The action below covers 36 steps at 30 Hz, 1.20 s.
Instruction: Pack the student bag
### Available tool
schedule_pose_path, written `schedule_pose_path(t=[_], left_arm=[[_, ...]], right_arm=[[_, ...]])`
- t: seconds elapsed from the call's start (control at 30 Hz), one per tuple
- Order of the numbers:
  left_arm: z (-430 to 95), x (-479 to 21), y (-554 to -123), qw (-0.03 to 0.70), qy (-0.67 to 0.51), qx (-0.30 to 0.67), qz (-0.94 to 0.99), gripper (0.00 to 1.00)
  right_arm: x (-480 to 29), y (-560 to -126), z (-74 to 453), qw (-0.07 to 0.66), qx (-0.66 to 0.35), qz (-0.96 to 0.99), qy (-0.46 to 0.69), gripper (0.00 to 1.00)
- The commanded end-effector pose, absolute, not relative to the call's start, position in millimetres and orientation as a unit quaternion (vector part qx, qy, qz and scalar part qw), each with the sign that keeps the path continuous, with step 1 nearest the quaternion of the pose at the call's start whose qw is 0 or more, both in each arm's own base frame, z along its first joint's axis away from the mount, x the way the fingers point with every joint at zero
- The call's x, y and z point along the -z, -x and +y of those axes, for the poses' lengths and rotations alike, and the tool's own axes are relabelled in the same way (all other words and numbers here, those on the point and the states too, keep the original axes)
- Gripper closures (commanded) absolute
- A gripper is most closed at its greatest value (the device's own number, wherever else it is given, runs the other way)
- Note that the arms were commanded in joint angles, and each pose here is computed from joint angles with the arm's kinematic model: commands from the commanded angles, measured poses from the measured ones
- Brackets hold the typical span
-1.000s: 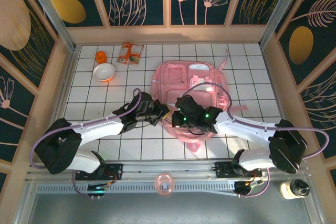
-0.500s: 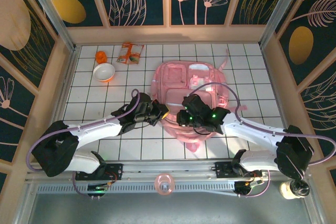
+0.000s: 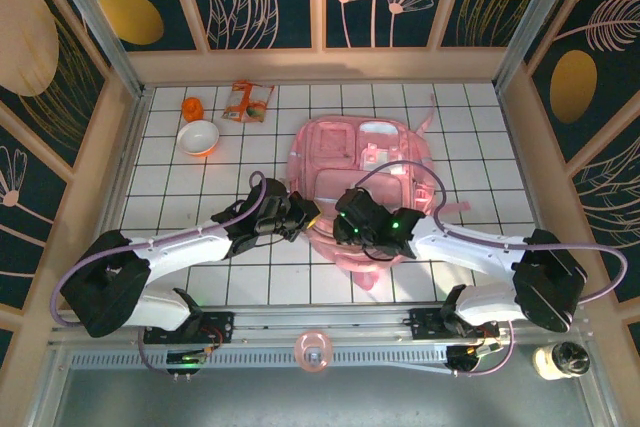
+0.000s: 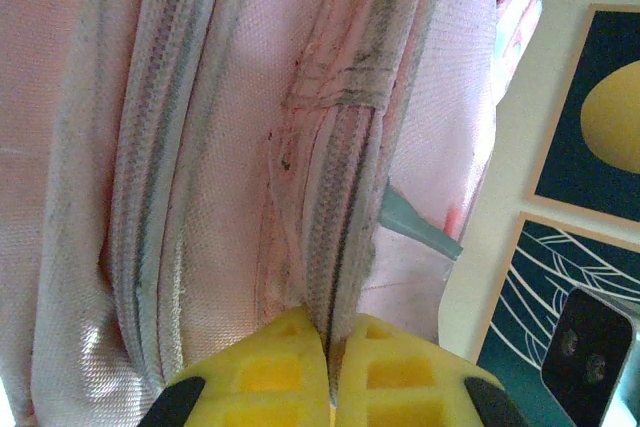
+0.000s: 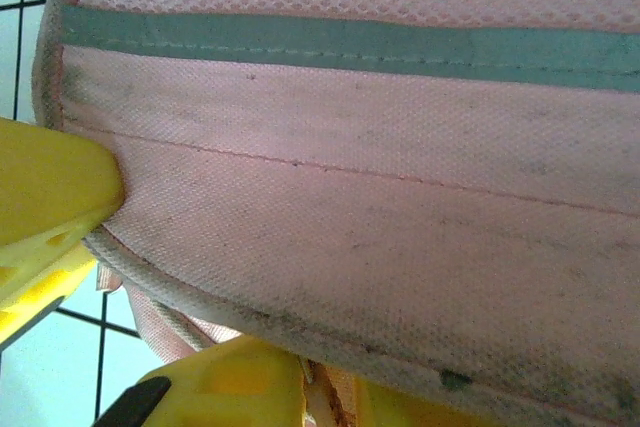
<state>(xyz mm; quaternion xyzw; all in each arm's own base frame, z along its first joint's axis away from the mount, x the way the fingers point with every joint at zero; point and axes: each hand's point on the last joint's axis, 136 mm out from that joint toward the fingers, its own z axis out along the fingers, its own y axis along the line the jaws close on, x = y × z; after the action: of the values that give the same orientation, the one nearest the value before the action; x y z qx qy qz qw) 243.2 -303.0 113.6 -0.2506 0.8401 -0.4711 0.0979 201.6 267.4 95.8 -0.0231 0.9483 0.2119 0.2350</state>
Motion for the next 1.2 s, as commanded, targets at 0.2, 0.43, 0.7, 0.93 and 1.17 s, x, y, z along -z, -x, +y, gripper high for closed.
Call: schedule_pose_path(t=[0.2, 0.43, 0.7, 0.93, 1.17], left_arm=[[-290.1, -115.7, -248.7, 0.128, 0.267, 0.463, 0.835, 1.00], [-273.1, -120.0, -259.3, 0.162, 0.273, 0.445, 0.837, 1.00], [-275.5, -128.4, -259.1, 0.164, 0.265, 0.457, 0.833, 0.72], [-278.8, -175.5, -273.8, 0.255, 0.165, 0.451, 0.839, 0.30], [-281.8, -238.5, -291.0, 0.424, -0.055, 0.380, 0.820, 0.29]], right_arm=[[-101.2, -206.2, 231.8, 0.270, -0.134, 0.954, -0.004, 1.00], [-101.1, -200.9, 213.2, 0.255, -0.144, 0.956, -0.003, 1.00], [-112.0, -208.2, 236.0, 0.262, -0.213, 0.941, 0.015, 1.00], [-121.5, -214.3, 242.7, 0.267, -0.239, 0.933, 0.027, 1.00], [-124.3, -215.3, 243.3, 0.263, -0.271, 0.926, 0.026, 1.00]])
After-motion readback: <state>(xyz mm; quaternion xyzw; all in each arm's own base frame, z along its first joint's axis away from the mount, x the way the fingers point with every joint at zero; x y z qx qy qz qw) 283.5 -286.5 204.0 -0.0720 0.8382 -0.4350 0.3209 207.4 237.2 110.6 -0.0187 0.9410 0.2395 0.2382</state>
